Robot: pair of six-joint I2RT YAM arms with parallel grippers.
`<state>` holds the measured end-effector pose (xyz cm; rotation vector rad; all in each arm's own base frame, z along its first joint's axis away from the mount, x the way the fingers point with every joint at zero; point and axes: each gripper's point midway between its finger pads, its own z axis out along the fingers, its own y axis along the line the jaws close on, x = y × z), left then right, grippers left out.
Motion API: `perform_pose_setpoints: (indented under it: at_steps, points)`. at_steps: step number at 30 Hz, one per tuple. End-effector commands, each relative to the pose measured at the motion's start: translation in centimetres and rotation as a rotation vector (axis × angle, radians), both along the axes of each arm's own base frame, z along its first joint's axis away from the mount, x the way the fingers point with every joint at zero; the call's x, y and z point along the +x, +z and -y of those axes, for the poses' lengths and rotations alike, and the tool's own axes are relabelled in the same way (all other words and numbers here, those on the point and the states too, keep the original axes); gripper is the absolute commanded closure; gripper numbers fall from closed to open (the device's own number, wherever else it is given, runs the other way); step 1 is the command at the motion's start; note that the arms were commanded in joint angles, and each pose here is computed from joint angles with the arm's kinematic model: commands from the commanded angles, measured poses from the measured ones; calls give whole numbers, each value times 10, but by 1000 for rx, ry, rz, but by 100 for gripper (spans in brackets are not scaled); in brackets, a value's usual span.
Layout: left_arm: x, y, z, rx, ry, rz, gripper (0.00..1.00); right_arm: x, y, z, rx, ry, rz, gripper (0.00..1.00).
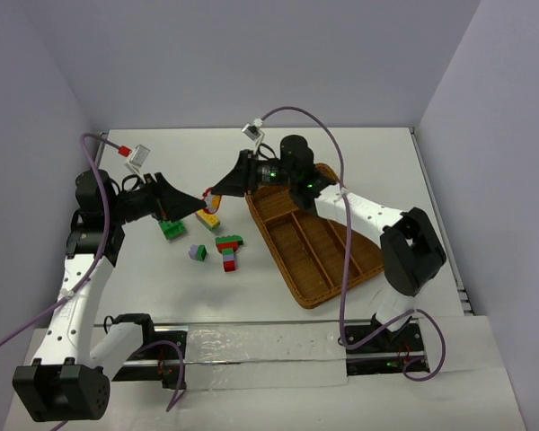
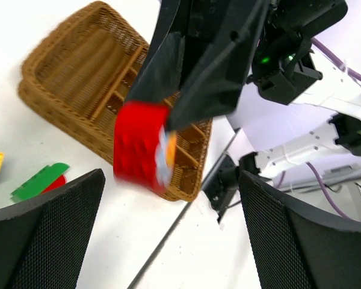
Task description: Sort the legos into containers by color
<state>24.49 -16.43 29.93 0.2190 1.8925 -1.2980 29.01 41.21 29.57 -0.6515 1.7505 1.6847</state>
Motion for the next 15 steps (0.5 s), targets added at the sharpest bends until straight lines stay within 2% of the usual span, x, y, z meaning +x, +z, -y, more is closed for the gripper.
perform_pose_setpoints:
  at_steps: [1, 2, 6, 9, 15]
  points:
    - [9, 18, -8, 42, 79, 68, 1, 46, 13, 52, -7, -288, 28, 100]
    - [12, 14, -12, 55, 117, 49, 1, 66, -5, 73, -81, -430, 9, 100]
    - [18, 11, -21, 91, 187, 32, 1, 97, -43, 136, -367, -739, 111, 100]
    - [21, 10, -22, 88, 209, 26, 1, 113, -61, 178, -469, -882, 101, 100]
    - [24, 4, -24, 84, 228, -2, 1, 136, -93, 243, -584, -1064, 63, 100]
